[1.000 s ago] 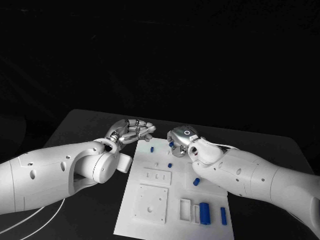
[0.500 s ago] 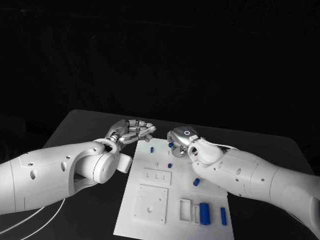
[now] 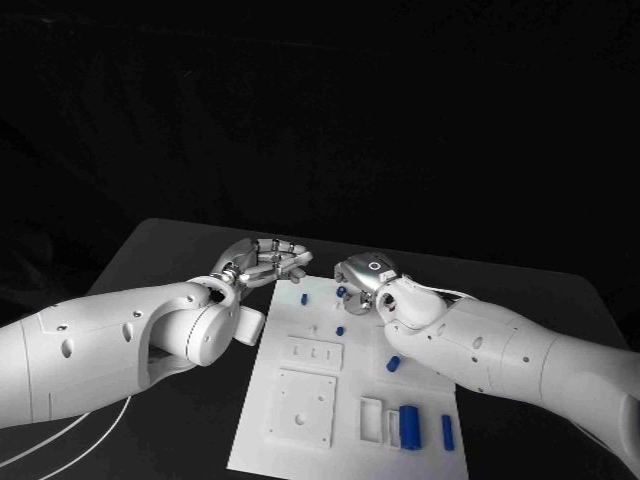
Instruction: Assemble the parts on the task board
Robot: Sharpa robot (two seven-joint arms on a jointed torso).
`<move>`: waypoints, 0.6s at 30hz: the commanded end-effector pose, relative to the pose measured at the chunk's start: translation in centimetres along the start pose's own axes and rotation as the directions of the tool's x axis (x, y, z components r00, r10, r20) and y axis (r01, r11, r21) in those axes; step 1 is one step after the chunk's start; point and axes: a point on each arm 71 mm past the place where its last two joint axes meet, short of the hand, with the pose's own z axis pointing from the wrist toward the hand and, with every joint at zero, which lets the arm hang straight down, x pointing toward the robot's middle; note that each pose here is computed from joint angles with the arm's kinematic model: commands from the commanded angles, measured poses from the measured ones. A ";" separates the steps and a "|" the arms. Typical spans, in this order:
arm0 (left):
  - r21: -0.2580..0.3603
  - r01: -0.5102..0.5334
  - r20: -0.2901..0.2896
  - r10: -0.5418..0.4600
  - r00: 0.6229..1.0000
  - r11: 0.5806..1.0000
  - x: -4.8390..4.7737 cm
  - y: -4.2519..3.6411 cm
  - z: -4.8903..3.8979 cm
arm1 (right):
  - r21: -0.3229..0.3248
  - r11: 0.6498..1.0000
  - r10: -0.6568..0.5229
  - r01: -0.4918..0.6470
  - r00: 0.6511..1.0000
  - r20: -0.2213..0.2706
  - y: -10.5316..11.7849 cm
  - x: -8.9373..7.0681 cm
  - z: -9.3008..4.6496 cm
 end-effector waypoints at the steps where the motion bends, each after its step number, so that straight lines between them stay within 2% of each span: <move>1: 0.016 -0.004 -0.007 0.004 1.000 1.000 0.12 -0.29 0.04 | -0.008 1.000 0.000 0.000 1.000 -0.009 0.1 0.1 0.0; 9: 0.018 -0.006 -0.001 0.006 1.000 1.000 -0.24 -0.28 -0.03 | -0.019 0.999 0.039 -0.039 0.999 0.020 -0.2 -0.8 -0.7; 13: 0.022 -0.011 0.003 0.011 1.000 1.000 -0.58 -0.35 -0.10 | -0.031 0.997 0.067 -0.066 0.997 0.041 -0.4 -2.2 -1.1; 18: 0.025 -0.018 0.007 0.018 1.000 1.000 -1.07 -0.40 -0.11 | -0.036 0.989 0.143 -0.141 0.987 0.077 -1.5 -5.0 -2.1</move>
